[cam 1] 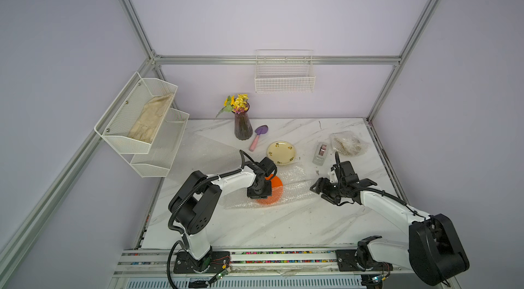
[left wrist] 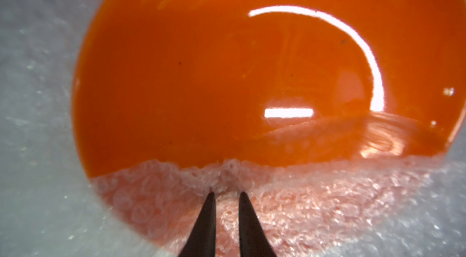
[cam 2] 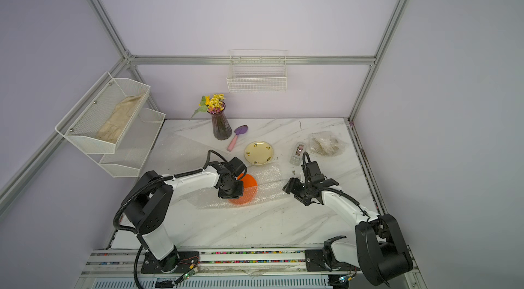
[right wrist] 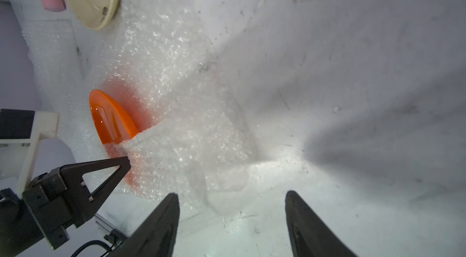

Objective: Wrap dinner plates in bubble wrap
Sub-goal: Wrap the plate in the bubble wrap.

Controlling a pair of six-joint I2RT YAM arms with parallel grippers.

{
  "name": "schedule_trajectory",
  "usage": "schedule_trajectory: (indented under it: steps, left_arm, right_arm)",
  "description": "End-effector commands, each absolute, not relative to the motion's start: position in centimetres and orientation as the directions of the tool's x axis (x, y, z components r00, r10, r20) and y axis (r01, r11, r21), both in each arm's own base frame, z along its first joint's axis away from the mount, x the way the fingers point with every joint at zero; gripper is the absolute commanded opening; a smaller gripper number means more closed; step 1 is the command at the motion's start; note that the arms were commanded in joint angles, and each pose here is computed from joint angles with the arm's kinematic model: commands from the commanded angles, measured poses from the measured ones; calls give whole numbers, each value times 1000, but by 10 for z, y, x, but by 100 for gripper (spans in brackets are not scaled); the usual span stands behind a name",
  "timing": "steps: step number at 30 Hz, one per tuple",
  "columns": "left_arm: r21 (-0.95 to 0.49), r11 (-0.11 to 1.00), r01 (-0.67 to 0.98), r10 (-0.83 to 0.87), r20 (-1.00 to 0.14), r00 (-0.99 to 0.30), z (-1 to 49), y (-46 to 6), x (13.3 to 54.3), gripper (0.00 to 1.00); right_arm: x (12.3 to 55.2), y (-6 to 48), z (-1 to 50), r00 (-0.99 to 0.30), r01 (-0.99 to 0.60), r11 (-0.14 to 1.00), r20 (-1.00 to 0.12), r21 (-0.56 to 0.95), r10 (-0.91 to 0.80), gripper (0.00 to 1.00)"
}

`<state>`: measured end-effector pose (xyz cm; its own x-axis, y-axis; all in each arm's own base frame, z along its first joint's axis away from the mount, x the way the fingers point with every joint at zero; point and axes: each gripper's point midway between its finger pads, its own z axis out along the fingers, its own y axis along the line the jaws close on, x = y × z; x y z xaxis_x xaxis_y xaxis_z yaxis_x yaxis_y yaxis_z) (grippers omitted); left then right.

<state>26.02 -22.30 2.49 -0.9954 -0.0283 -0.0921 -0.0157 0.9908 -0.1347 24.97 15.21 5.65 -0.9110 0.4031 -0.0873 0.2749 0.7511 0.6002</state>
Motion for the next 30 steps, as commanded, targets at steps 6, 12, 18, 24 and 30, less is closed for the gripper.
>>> schedule_trajectory:
  steps: [6, 12, 18, 24, 30]
  left_arm:
    - [-38, 999, -8, -6, 48, -999, -15, -203, 232, 18]
    - [-51, 999, -9, -6, 51, -999, -16, -206, 233, 18]
    - [-56, 998, -5, -2, 52, -999, -18, -206, 232, 18]
    - [-103, 995, 6, 9, 32, -999, -14, -215, 237, 16]
    - [-135, 991, 1, 6, 35, -999, -17, -220, 236, 15]
  right_arm:
    - [259, 157, 54, -868, 340, 615, -14, 711, 497, 44]
    - [253, 162, 37, -863, 402, 583, 79, 706, 499, 52]
    - [261, 164, 45, -839, 412, 537, 77, 736, 538, 14]
    - [282, 195, 107, -867, 248, 555, -74, 794, 493, 0]
    - [273, 284, 126, -926, 122, 564, -110, 817, 360, 0]
